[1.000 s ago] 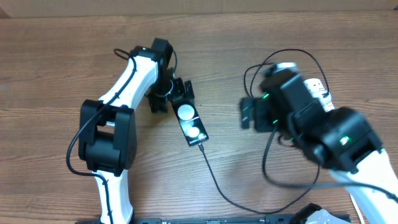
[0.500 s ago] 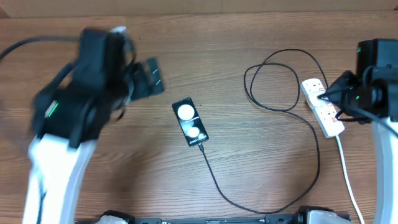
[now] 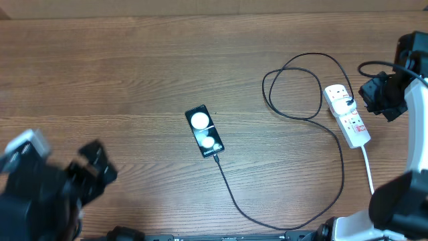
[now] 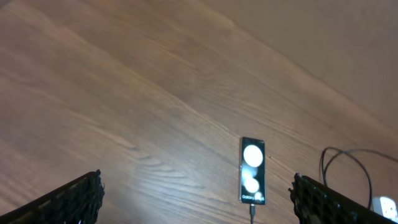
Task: Plug charger to phone and switch on socket
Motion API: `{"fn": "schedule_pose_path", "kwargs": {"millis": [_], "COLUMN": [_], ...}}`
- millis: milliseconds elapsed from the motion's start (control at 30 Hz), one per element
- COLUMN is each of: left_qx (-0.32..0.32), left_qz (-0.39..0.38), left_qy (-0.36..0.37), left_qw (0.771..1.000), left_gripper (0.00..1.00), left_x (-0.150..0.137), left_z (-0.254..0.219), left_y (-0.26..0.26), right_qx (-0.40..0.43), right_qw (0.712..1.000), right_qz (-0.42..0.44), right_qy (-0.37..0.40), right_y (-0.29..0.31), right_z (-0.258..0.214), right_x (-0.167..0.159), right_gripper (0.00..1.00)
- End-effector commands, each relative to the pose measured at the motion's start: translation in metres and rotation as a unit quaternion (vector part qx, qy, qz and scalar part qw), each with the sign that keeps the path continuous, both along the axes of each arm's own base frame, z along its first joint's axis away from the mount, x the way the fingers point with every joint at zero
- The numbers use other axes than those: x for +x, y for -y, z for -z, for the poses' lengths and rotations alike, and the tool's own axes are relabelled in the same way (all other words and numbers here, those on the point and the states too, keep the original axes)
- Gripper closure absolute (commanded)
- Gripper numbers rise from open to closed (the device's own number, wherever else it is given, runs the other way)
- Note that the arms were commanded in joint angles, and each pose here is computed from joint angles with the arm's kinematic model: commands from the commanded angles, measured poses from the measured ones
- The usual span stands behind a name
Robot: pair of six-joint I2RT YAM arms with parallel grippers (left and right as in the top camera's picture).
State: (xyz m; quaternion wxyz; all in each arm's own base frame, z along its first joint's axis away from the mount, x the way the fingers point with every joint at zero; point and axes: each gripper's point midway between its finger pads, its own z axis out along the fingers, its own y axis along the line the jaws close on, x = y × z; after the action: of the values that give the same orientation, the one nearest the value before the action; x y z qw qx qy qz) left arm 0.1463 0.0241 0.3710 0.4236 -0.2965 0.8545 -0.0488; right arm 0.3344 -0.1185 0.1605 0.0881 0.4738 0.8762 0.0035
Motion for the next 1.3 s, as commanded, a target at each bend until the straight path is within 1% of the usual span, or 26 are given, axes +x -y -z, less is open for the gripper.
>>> {"fn": "schedule_pose_path", "kwargs": {"millis": [0, 100, 267, 500, 767, 900, 1033, 1133, 1267], "left_qx": [0.002, 0.012, 0.016, 0.016, 0.016, 0.014, 0.007, 0.000, -0.009], "left_qz": [-0.034, -0.035, -0.027, -0.027, -0.027, -0.040, -0.090, -0.132, -0.146], "left_qy": [-0.008, -0.035, -0.049, -0.050, -0.049, -0.045, -0.026, 0.001, 0.049], "left_qw": [0.999, 0.999, 0.998, 0.998, 0.998, 0.998, 0.996, 0.991, 0.988], "left_gripper": [0.01, 0.00, 0.01, 0.00, 0.00, 0.00, 0.00, 0.00, 0.01], "left_x": [-0.014, -0.025, -0.025, -0.025, -0.026, -0.029, -0.043, -0.061, -0.086], "left_z": [0.011, 0.022, 0.028, 0.029, 0.029, 0.028, 0.025, 0.021, 0.016], "left_y": [-0.012, -0.016, -0.014, -0.014, -0.014, -0.017, -0.030, -0.040, -0.043], "right_qx": [0.026, 0.058, 0.079, 0.110, 0.112, 0.111, 0.111, 0.108, 0.106], "right_qw": [0.999, 0.998, 0.996, 0.992, 0.991, 0.992, 0.992, 0.992, 0.993], "right_qz": [-0.026, -0.028, -0.026, -0.039, -0.051, -0.052, -0.053, -0.054, -0.054], "right_qy": [0.008, -0.013, -0.046, -0.044, -0.050, -0.038, -0.033, -0.027, -0.024], "right_y": [0.010, 0.013, 0.019, 0.020, 0.025, 0.026, 0.027, 0.028, 0.029], "right_z": [0.016, 0.043, 0.077, 0.096, 0.115, 0.116, 0.116, 0.116, 0.116], "right_x": [0.016, 0.020, 0.021, 0.026, 0.031, 0.037, 0.039, 0.042, 0.044], "right_gripper": [0.96, 0.96, 0.96, 0.96, 0.96, 0.96, 0.96, 0.96, 0.96]}}
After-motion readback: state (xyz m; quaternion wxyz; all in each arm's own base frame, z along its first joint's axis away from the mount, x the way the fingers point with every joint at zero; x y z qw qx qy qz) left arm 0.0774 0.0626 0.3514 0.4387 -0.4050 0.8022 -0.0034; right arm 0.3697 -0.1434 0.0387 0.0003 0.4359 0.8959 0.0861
